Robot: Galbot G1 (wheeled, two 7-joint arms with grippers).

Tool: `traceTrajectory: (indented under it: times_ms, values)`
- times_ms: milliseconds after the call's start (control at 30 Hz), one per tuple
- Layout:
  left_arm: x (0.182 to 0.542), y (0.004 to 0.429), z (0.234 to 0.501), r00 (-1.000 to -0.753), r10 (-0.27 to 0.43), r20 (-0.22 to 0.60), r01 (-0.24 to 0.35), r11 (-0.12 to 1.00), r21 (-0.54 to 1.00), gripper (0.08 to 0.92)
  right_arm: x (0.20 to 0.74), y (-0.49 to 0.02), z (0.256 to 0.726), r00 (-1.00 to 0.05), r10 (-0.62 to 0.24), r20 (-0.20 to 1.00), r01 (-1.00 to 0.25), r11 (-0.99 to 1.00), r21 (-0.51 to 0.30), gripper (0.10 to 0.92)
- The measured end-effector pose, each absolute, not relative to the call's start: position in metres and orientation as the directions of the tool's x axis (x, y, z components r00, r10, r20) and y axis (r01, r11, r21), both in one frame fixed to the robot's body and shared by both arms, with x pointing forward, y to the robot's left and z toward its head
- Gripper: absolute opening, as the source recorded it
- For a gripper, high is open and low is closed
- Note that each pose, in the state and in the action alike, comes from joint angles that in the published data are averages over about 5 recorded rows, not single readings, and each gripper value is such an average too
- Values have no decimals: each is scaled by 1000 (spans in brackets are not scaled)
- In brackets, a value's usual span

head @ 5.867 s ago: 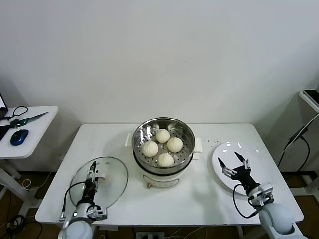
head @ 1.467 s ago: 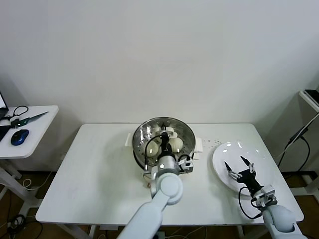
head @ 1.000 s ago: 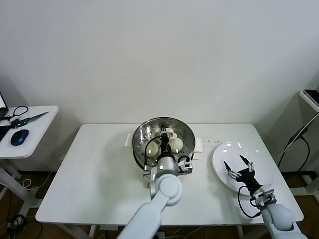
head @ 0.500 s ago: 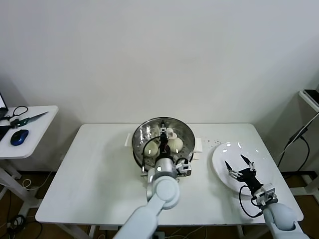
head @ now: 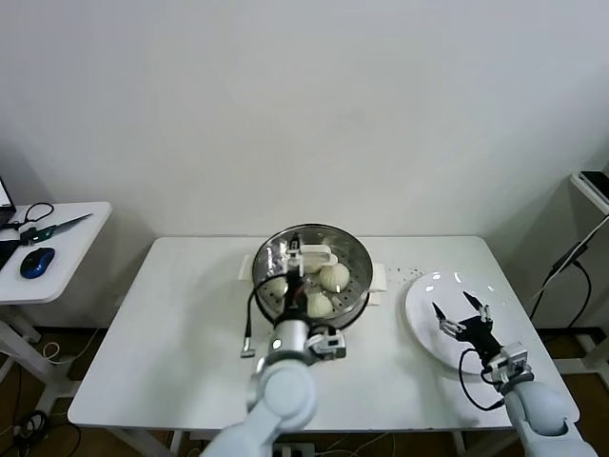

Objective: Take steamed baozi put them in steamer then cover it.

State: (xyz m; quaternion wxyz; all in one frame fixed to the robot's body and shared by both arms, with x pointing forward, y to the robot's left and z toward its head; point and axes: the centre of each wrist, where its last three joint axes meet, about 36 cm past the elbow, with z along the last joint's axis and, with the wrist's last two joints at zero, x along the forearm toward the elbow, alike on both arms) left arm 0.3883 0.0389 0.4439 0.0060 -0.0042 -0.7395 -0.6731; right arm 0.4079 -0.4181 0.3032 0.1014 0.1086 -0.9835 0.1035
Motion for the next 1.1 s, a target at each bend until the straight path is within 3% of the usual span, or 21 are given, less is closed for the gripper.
traceTrajectory:
  times_ms: [233, 500, 833, 1100]
  values:
    - [364, 77, 459, -999, -32, 1, -6, 209, 978, 823, 403, -415, 308, -960, -181, 214, -220, 960, -174, 823]
    - [355, 148, 467, -987, -154, 35, -40, 460, 887, 823, 392, -413, 316, -964, -177, 197, -210, 964, -165, 823]
    - [324, 243, 441, -985, -168, 29, -111, 763, 637, 823, 378, -406, 318, -967, -185, 176, -212, 966, -147, 823]
    - [296, 279, 405, -981, -192, 40, -158, 894, 419, 823, 372, -398, 319, -969, -190, 158, -211, 968, -134, 823]
